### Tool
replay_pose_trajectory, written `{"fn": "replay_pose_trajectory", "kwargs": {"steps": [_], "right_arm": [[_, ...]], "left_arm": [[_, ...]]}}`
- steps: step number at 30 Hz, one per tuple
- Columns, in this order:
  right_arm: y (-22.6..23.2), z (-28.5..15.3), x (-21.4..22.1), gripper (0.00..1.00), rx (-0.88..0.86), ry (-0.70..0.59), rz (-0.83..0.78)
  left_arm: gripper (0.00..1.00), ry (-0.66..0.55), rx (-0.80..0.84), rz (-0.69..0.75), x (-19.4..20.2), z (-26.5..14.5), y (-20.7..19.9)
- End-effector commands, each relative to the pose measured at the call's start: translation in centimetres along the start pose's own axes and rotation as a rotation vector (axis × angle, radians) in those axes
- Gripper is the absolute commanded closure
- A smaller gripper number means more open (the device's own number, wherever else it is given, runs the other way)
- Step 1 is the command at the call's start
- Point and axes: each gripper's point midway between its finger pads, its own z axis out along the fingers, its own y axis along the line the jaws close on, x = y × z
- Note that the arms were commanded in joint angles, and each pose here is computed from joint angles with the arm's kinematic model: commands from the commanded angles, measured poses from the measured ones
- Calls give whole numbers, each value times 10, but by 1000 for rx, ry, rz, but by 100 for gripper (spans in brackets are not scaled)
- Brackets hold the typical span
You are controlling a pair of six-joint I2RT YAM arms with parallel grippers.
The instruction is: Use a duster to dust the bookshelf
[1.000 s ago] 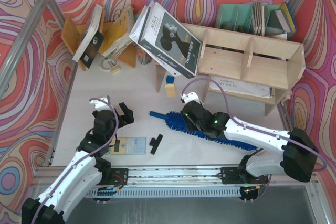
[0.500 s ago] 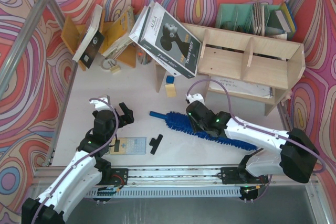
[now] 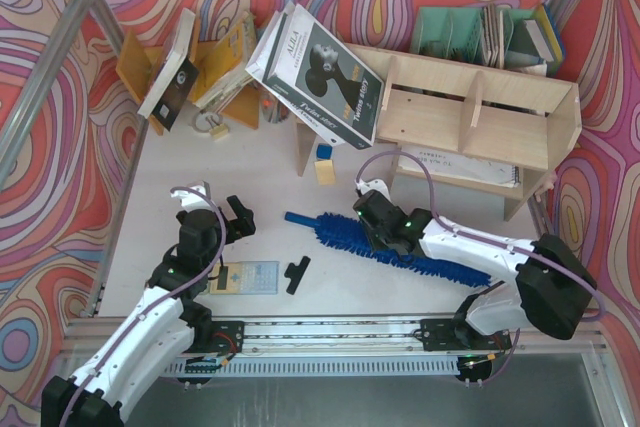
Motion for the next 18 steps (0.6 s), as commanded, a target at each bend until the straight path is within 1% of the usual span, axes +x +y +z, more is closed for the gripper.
{"fn": "replay_pose_trajectory", "kwargs": {"steps": [1, 9, 18], "right_arm": [[-2, 3, -3, 62, 10, 4, 13], [0, 4, -2, 69, 4, 16, 5], [-2, -2, -10, 73, 10, -4, 5]], "left_arm": [[2, -2, 2, 12, 2, 1, 1], [2, 3, 0, 14, 2, 2, 1], [1, 4, -1, 13, 3, 2, 1]]}}
